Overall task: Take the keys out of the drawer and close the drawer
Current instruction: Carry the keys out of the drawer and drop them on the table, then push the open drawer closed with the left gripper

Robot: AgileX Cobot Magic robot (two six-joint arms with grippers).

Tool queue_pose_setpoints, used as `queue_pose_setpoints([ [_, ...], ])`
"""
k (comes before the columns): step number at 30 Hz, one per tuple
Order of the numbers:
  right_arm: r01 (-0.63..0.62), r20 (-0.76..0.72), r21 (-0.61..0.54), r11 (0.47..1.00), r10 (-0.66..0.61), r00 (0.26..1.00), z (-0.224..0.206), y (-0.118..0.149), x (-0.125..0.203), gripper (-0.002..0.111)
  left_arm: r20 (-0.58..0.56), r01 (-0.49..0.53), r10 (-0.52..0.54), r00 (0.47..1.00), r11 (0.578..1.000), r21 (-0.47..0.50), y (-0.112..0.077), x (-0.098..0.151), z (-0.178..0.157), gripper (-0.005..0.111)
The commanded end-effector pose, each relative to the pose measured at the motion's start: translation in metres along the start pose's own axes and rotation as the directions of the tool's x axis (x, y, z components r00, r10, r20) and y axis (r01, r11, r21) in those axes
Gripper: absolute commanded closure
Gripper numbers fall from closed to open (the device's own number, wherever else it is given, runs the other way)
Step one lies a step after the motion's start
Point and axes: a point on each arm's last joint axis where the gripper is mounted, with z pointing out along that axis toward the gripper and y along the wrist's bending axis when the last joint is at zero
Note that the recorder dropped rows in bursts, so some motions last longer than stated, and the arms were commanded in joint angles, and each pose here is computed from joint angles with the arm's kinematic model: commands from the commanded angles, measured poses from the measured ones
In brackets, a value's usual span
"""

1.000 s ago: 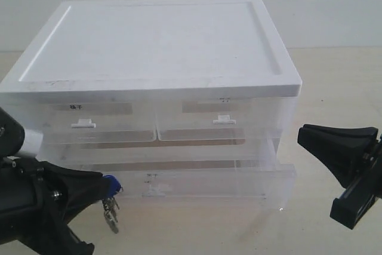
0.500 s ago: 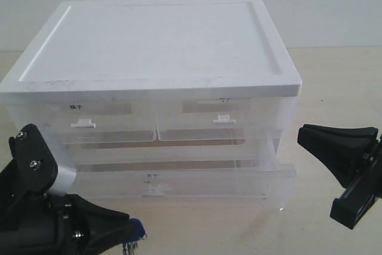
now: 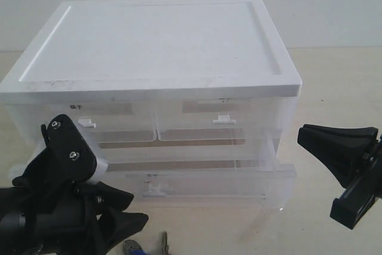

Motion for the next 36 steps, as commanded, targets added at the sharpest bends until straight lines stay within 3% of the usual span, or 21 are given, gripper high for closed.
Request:
queue_pose_setpoints([
  [1, -0.001, 0.011, 0.001, 1.000, 0.001, 1.000, 0.000, -0.001, -0.002, 0.108, 0.004, -0.004, 0.004, 1.000, 0.999, -0.034, 0.003, -0.002, 0.001, 0.069],
  [4, -0.001, 0.011, 0.001, 1.000, 0.001, 1.000, 0.000, -0.001, -0.002, 0.108, 0.001, 0.003, -0.003, 1.000, 0.999, 0.048, -0.004, -0.002, 0.001, 0.071],
  [7, -0.003, 0.011, 0.001, 1.000, 0.003, 1.000, 0.000, -0.001, -0.002, 0.108, -0.019, 0.007, -0.005, 1.000, 0.995, 0.098, -0.009, 0.005, 0.001, 0.080],
  [12, 0.000, 0.018, -0.009, 1.000, 0.000, 1.000, 0.000, 0.000, -0.003, 0.108, -0.086, 0.005, -0.006, 0.996, 1.000, -0.012, 0.001, 0.022, 0.006, 0.097],
  [14, 0.003, 0.019, -0.024, 1.000, -0.002, 1.000, 0.000, 0.001, -0.003, 0.108, -0.106, 0.007, -0.018, 0.994, 0.994, -0.105, 0.010, 0.022, 0.011, 0.097],
  [16, 0.003, 0.019, -0.024, 1.000, -0.002, 1.000, 0.000, 0.001, -0.003, 0.108, -0.097, 0.002, -0.015, 0.995, 0.990, -0.138, 0.013, 0.012, 0.016, 0.097],
  [24, 0.002, 0.020, -0.022, 1.000, -0.001, 1.000, 0.000, 0.001, -0.003, 0.108, -0.010, -0.006, 0.004, 1.000, 0.989, -0.147, 0.014, -0.031, 0.031, 0.097],
  [36, 0.002, 0.020, -0.021, 1.000, -0.002, 1.000, 0.000, 0.001, -0.003, 0.108, -0.038, 0.004, -0.017, 0.999, 0.948, -0.317, 0.029, -0.035, 0.051, 0.097],
])
